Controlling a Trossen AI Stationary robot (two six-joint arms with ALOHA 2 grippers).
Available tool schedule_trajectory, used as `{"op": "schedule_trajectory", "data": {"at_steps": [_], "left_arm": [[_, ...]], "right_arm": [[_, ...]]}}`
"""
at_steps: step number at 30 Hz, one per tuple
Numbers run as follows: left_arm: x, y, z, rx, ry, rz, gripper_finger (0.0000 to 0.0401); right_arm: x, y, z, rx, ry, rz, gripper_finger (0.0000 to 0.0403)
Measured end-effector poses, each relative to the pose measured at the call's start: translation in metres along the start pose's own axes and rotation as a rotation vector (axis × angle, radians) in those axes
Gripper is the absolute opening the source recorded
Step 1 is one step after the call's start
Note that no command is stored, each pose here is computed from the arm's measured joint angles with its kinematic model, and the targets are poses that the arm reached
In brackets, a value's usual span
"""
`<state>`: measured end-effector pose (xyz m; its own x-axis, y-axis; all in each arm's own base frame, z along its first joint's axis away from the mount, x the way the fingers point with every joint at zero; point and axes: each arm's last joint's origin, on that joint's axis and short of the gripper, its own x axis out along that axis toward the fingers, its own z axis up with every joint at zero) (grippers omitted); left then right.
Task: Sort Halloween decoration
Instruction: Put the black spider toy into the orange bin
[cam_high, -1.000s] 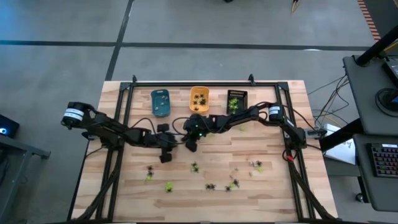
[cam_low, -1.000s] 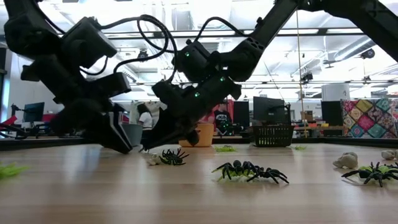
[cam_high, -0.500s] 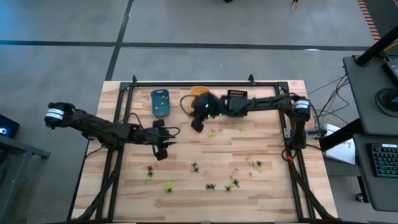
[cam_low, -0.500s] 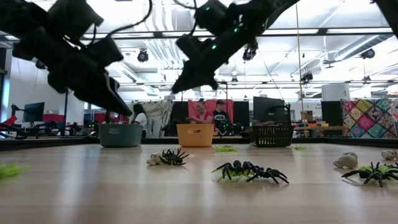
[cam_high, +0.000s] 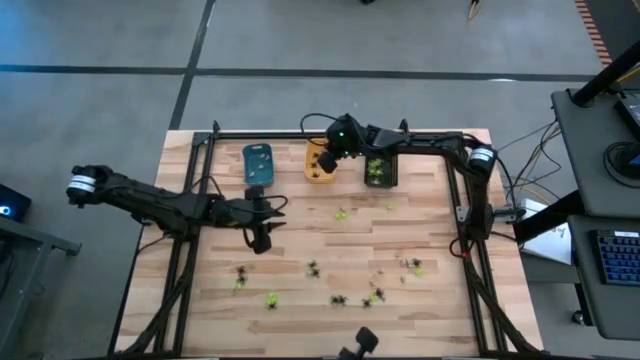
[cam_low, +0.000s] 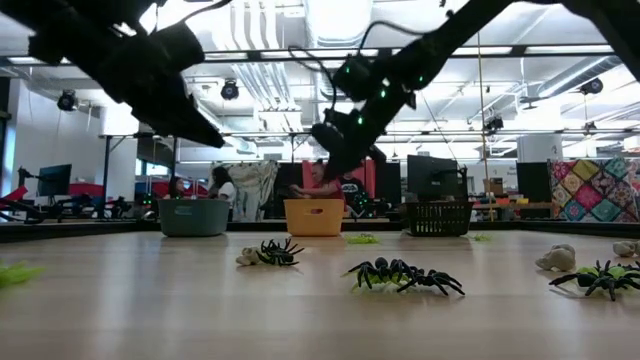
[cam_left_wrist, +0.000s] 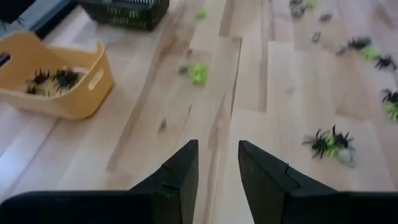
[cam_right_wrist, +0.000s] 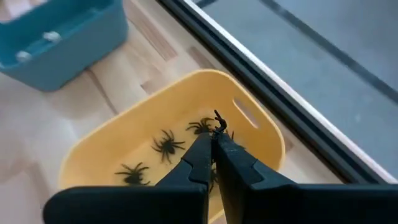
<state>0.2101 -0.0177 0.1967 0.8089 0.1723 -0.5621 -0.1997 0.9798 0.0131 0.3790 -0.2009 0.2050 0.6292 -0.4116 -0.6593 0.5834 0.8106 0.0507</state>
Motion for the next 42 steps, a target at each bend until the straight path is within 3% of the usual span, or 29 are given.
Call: {"op": "schedule_trajectory", "data": {"at_steps": [5, 16, 20, 24, 34, 42], "left_arm": [[-0.007, 0.0, 0.01, -0.009, 0.128, 0.026, 0.0098], [-0.02, 0.002, 0.009, -0.128, 0.369, 0.038, 0.0097], [-0.023, -0.001, 0.009, -0.206, 0.451, -0.031, 0.0097], [-0.029, 0.0, 0.005, -0.356, 0.561, -0.002, 0.0098], [-0.039, -0.01, -0.016, -0.643, 0.826, 0.139, 0.0131], [-0.025, -0.035, -0.028, -0.625, 0.909, 0.203, 0.0155]], "right_arm": [[0.011, -0.002, -0.007, 0.019, 0.02, -0.001, 0.0018], [0.011, -0.001, -0.006, -0.005, 0.015, 0.022, 0.0099], [0.008, -0.001, -0.004, -0.012, 0.009, 0.023, 0.0109], [-0.005, 0.003, 0.0, -0.019, 0.018, 0.03, 0.0111], [-0.049, 0.038, 0.002, -0.096, 0.063, 0.095, 0.0104], [-0.063, 0.077, -0.004, -0.178, 0.053, 0.173, 0.0098]]}}
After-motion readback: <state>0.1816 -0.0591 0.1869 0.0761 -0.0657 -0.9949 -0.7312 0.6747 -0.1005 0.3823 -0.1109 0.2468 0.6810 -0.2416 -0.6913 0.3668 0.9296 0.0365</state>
